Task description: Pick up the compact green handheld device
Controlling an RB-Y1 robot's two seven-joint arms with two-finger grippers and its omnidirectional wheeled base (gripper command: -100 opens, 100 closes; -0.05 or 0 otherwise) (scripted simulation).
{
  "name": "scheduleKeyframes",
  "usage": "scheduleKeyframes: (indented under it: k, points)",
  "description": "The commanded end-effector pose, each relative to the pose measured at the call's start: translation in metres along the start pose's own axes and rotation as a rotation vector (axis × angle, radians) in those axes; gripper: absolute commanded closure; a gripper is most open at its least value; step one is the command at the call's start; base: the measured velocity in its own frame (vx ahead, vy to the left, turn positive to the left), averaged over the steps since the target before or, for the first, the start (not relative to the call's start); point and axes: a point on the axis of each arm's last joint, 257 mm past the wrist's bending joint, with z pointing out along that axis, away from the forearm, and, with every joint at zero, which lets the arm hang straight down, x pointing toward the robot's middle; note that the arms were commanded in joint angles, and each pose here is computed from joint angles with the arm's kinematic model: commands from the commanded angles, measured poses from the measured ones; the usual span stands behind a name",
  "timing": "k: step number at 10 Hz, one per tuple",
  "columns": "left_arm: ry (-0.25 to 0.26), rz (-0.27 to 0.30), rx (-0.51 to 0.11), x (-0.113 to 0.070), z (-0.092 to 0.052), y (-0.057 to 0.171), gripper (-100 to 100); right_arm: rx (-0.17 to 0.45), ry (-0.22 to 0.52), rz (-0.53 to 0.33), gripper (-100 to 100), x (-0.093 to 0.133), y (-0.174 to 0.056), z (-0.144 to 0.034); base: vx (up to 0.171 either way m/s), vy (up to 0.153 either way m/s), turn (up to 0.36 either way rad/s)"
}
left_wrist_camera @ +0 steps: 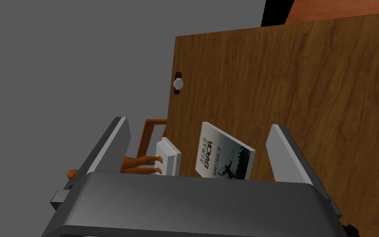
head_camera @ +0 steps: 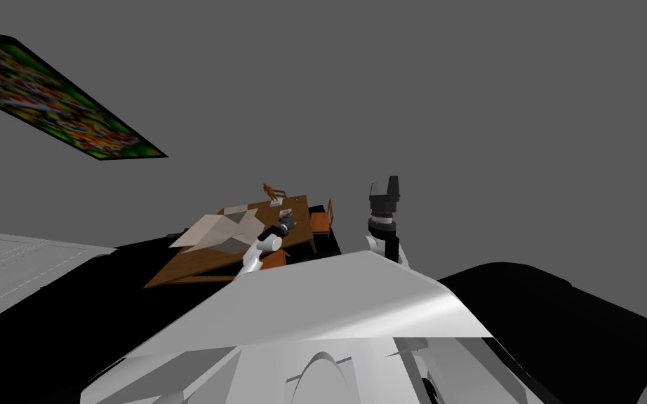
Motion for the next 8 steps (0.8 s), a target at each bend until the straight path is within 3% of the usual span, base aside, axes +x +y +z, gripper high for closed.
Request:
scheduleKeyframes:
  k: [1,4,8]
  points:
    - [-0.008,-0.007,-0.061,-0.003,0.003,0.019,-100,0.0,0.0,0.0,0,0.0,0.0,0.0,0.011,-0.002,-0.027]
    - [-0.018,-0.017,-0.195,-0.016,0.011,0.05,-100,0.0,0.0,0.0,0,0.0,0.0,0.0,0.011,-0.002,-0.041]
    - [-0.06,-0.03,-0.348,-0.043,0.011,0.087,-100,0.0,0.0,0.0,0,0.0,0.0,0.0,0.011,-0.001,-0.041]
